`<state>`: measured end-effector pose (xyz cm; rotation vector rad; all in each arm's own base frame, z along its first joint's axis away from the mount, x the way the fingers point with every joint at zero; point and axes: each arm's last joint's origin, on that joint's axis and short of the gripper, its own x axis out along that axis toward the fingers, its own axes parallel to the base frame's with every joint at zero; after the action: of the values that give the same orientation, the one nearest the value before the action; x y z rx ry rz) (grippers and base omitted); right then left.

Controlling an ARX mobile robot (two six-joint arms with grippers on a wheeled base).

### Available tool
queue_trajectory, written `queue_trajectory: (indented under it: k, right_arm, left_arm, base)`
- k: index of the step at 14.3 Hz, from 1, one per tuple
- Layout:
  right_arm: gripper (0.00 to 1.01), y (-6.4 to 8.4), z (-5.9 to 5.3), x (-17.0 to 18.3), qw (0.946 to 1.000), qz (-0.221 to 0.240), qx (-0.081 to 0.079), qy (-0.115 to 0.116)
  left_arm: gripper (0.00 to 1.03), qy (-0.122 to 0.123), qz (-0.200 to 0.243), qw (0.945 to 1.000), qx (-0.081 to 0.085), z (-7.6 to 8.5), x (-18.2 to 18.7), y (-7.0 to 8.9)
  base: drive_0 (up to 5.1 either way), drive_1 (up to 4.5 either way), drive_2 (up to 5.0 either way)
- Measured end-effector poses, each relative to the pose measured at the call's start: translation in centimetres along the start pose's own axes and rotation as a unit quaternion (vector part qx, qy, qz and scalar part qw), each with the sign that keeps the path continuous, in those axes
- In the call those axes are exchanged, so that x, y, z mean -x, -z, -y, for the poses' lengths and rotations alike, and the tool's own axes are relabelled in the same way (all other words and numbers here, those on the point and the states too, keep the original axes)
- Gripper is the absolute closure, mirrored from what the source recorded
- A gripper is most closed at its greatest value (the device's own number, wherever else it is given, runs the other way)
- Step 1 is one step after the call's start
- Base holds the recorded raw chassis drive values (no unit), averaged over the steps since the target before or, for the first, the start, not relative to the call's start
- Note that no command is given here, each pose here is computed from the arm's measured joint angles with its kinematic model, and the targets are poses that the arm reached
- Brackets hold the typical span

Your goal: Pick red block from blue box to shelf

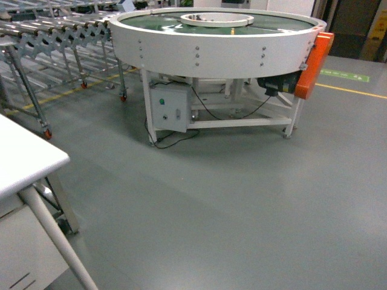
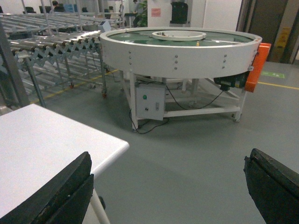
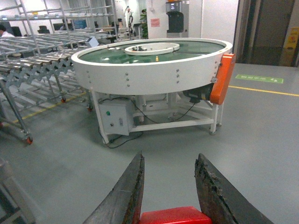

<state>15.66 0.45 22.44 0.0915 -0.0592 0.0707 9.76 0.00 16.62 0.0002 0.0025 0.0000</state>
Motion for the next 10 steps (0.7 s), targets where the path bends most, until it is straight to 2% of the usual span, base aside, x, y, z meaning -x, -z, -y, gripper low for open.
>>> queue_trajectory:
  k: [7,10]
  right_arm:
    - [0.75,0.17,0.02,-0.09,1.0,-0.006,0.0,0.0]
    - [0.75,0.07,0.01,-0.04,1.0,-0.002,0.0,0.0]
  left_arm:
    - [0.05,0.0,-0.002,1.0,0.0,0.0,0.0,0.04]
    - [0.05,-0.002,0.001,1.0,0.0,-0.01,0.0,-0.01]
  base:
    - [-1.6,2.44,-5.7]
    - [-1.7,-1.68,-1.7]
